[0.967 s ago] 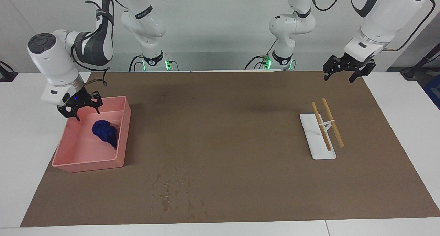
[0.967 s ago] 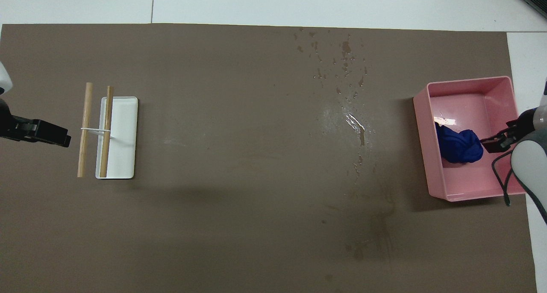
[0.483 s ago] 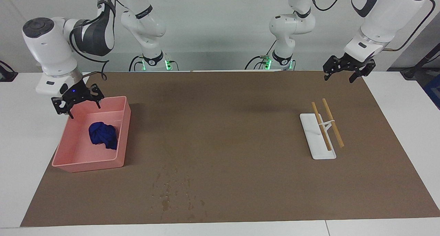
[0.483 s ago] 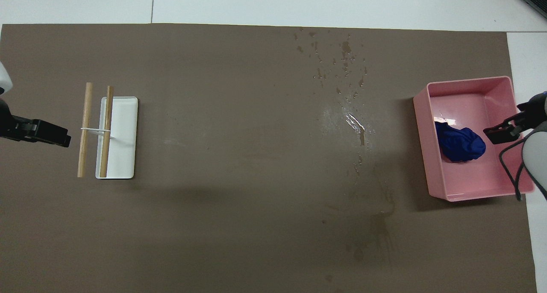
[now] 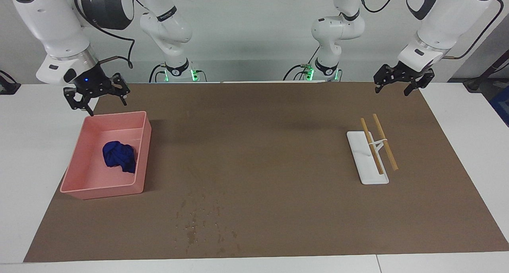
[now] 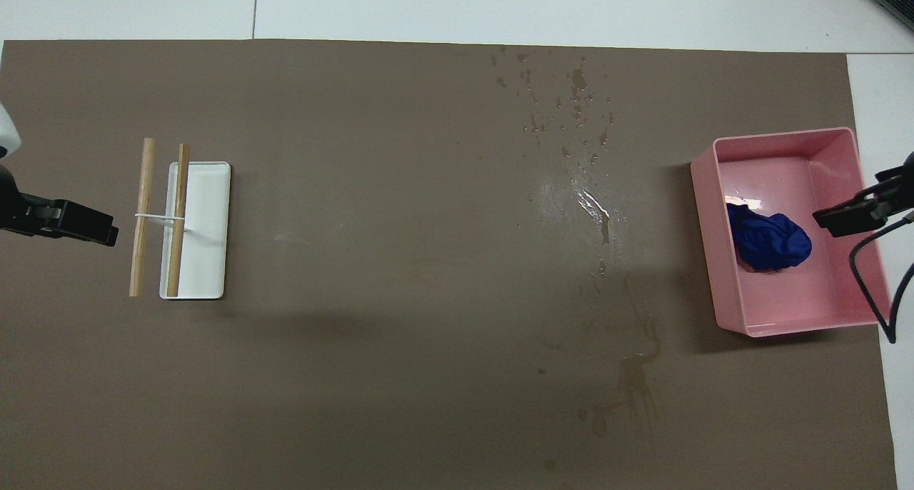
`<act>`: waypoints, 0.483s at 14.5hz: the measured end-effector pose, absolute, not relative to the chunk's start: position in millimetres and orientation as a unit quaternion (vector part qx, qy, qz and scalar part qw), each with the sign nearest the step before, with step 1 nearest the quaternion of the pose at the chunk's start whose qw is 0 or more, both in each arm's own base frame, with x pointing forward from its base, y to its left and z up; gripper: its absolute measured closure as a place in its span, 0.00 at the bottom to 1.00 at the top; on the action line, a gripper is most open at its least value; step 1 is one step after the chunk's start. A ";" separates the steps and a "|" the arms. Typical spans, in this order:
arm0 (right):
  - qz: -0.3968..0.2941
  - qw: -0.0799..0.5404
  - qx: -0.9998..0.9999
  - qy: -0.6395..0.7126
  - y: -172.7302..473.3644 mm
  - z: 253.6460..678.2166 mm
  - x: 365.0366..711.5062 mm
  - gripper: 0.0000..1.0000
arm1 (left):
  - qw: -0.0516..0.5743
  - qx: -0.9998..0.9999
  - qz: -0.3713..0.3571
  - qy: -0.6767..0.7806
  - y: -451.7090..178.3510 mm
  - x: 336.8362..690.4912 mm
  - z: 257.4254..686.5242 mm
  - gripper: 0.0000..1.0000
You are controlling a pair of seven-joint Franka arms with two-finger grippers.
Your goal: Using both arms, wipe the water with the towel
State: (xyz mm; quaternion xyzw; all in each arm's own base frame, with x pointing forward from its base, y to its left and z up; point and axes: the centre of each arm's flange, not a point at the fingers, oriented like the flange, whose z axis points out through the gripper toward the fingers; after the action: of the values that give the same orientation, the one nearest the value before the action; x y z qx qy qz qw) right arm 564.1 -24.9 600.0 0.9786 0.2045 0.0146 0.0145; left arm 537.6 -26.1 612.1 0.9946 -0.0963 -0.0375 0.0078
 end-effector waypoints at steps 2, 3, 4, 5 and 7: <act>0.010 0.012 0.984 0.178 -2.5 598.7 563.7 0.00 | 0.008 0.995 -0.037 -0.096 -26.1 537.6 612.1 0.00; 0.008 0.012 0.986 0.168 2.4 597.9 563.7 0.00 | 0.008 0.995 -0.037 -0.096 -26.1 537.6 612.1 0.00; 0.006 0.011 0.987 0.163 4.6 597.2 563.7 0.00 | 0.008 0.995 -0.037 -0.096 -26.1 537.6 612.1 0.00; 0.006 0.011 0.987 0.161 6.1 597.3 563.5 0.00 | 0.008 0.995 -0.037 -0.096 -26.1 537.6 612.1 0.00; 0.014 0.012 0.987 0.161 6.9 606.3 564.0 0.00 | 0.008 0.995 -0.037 -0.096 -26.1 537.6 612.1 0.00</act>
State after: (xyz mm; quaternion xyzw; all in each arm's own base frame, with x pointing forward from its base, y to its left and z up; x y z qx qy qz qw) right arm 564.0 6.9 606.3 0.9868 0.1606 0.0141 0.0122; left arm 537.6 -26.1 612.1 0.9946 -0.0963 -0.0375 0.0078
